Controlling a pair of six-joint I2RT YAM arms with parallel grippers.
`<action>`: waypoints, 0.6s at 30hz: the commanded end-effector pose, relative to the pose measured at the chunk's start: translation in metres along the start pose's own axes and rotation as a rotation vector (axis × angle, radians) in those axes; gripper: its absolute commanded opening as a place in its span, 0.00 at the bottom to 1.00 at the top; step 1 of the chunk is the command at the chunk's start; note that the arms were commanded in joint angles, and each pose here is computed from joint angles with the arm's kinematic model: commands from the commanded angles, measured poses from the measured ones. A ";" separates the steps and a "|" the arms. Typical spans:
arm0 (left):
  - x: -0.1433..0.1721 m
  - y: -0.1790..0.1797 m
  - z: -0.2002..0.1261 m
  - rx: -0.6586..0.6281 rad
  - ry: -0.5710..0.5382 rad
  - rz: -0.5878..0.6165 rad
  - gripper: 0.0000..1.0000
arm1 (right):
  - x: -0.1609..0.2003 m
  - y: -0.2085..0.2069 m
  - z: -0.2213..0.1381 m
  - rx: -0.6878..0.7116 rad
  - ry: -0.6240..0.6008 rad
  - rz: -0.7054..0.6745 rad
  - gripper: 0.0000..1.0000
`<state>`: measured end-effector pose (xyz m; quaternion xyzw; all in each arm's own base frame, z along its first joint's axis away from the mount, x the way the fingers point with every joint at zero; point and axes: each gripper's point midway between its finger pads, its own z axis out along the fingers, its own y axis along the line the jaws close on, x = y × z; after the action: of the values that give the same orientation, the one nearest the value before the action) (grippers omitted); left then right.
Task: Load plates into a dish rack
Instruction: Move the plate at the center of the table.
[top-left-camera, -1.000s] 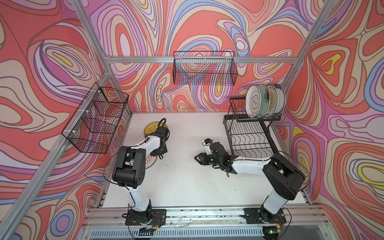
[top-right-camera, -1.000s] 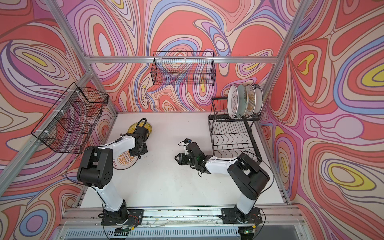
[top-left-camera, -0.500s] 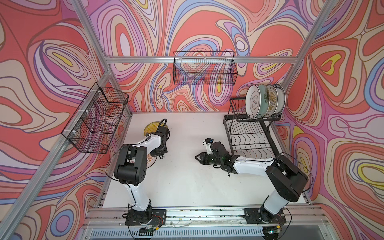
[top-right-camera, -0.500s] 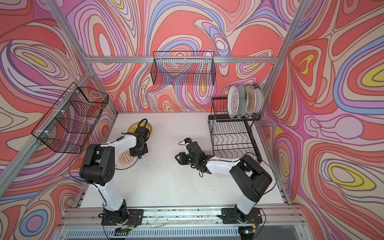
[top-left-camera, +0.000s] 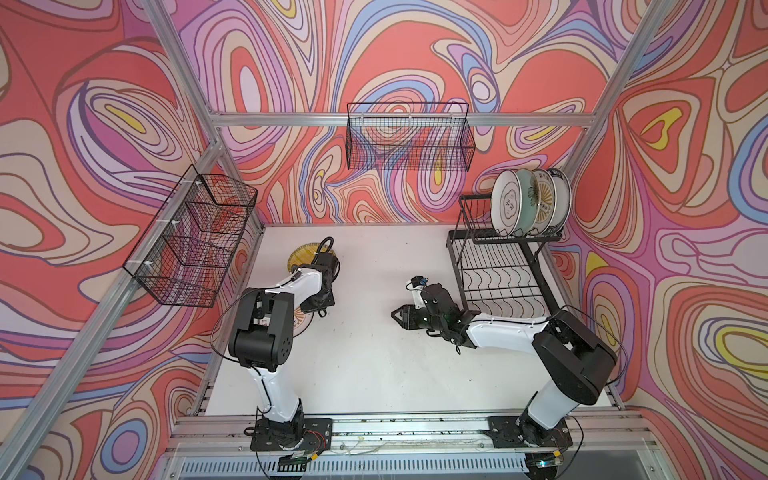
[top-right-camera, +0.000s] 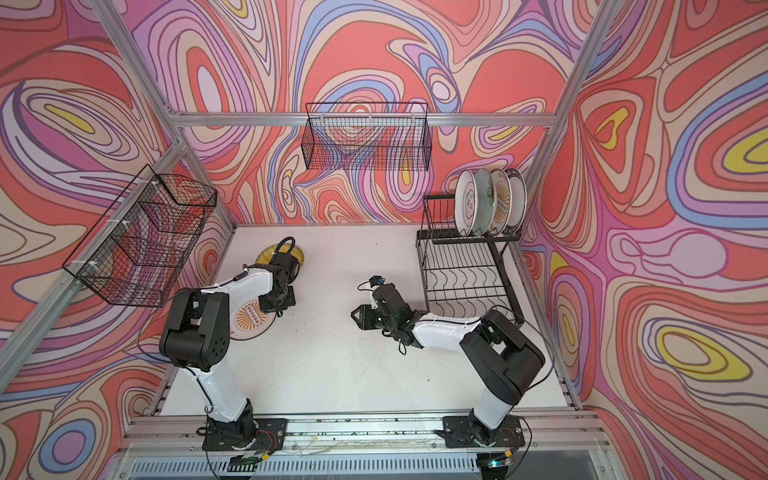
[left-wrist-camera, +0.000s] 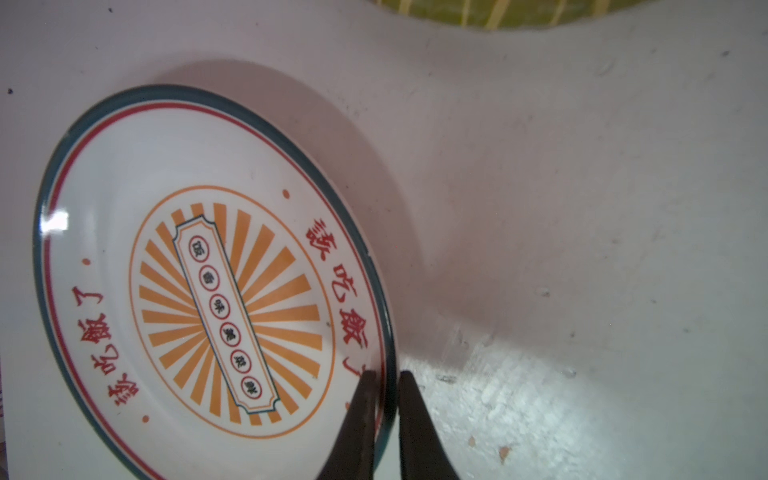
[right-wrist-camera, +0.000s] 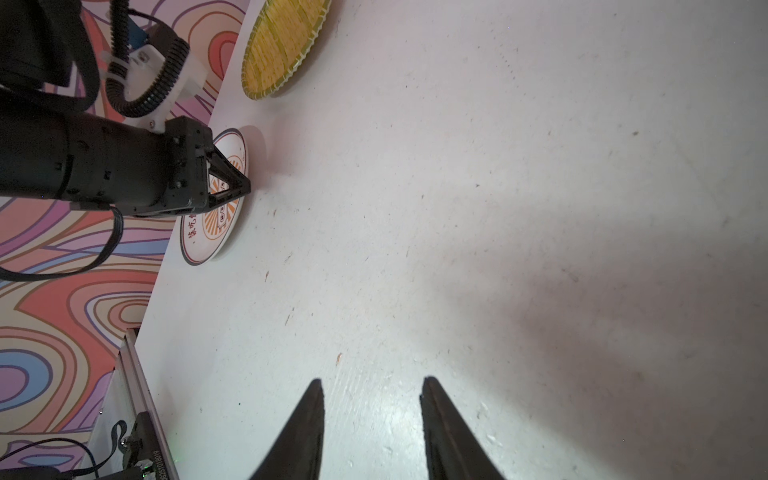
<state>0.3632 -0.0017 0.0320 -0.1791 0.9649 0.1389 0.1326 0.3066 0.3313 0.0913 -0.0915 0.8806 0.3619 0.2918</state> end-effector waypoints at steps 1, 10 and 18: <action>0.008 0.004 0.004 -0.018 0.047 0.014 0.10 | -0.003 0.004 -0.006 -0.003 -0.020 -0.016 0.39; 0.014 -0.004 0.006 0.030 0.059 0.002 0.07 | -0.004 0.003 -0.007 0.005 -0.021 -0.021 0.39; 0.015 -0.012 -0.002 0.097 0.057 -0.015 0.06 | -0.005 0.003 -0.007 0.011 -0.022 -0.026 0.39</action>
<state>0.3579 -0.0145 0.0229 -0.1773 0.9719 0.1014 0.1168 0.3069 0.3297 0.0943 -0.0928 0.8802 0.3589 0.2962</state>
